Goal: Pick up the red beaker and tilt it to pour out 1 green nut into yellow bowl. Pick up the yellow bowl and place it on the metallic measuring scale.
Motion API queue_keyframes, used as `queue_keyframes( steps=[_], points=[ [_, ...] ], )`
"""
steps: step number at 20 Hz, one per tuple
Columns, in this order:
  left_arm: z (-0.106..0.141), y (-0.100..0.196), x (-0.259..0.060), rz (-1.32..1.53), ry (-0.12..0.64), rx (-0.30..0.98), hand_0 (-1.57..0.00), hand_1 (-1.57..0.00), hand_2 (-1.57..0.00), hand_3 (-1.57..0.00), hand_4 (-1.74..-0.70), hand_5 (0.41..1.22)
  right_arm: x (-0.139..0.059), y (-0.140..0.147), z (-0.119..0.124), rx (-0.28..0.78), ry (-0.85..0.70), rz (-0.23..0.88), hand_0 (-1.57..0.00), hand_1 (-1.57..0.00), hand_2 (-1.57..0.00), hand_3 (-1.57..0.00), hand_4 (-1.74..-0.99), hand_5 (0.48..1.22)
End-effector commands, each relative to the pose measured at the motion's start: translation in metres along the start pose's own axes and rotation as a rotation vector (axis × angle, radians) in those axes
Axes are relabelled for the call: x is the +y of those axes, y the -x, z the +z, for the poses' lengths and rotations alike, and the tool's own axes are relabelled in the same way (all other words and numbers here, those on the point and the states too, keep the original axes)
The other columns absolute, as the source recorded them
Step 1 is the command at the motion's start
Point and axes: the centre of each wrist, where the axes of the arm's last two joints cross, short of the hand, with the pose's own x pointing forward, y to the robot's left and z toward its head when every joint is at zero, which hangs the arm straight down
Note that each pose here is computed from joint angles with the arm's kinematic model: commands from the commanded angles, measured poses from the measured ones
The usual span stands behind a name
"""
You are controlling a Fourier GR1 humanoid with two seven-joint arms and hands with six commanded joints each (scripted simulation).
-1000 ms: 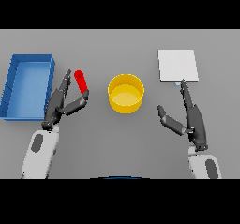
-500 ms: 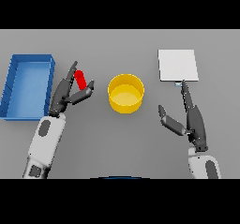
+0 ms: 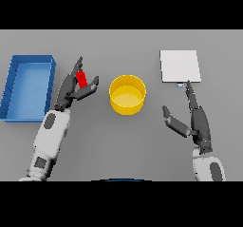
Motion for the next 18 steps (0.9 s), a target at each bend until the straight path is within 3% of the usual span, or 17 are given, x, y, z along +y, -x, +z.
queue_keyframes(
  steps=[1,3,5,8,9,12,18],
  points=[
    [-0.003,-0.002,0.001,0.019,-0.013,-0.010,0.00,-0.03,-0.07,-0.03,-1.38,0.724,0.003,0.000,0.001,0.004,-0.010,-0.003,0.00,0.00,0.00,0.00,-1.259,0.642],
    [-0.006,-0.003,-0.003,0.058,-0.035,-0.005,-0.29,-0.33,-0.36,-0.29,-1.45,0.783,0.002,-0.004,-0.001,-0.006,-0.013,-0.002,0.00,0.00,0.00,0.00,-1.258,0.644],
    [-0.011,-0.005,-0.003,0.037,-0.054,0.013,-0.66,-0.70,-0.73,-0.72,-1.50,0.941,0.001,-0.002,0.003,0.002,-0.004,0.008,0.00,0.00,0.00,0.00,-1.255,0.644],
    [-0.013,-0.006,-0.011,0.003,-0.027,0.004,-1.11,-1.12,-1.14,-0.97,-1.60,1.078,0.002,-0.002,0.003,0.011,-0.005,-0.001,0.00,0.00,0.00,0.00,-1.252,0.644],
    [-0.011,-0.004,-0.013,-0.006,-0.018,-0.016,-1.20,-1.21,-1.23,-1.09,-1.57,1.106,0.002,0.000,0.002,0.023,-0.004,-0.004,0.00,0.00,0.00,0.00,-1.250,0.643],
    [-0.008,-0.005,-0.015,-0.005,-0.014,0.001,-1.38,-1.39,-1.40,-1.33,-1.51,1.162,0.000,0.001,0.003,0.016,-0.001,-0.009,0.00,0.00,0.00,0.00,-1.257,0.645],
    [-0.015,-0.022,-0.013,0.071,-0.086,-0.079,-1.52,-1.52,-1.52,-1.51,-1.68,1.122,-0.001,-0.001,0.002,0.006,0.006,0.004,0.00,0.00,0.00,0.00,-1.258,0.646]
  ],
)
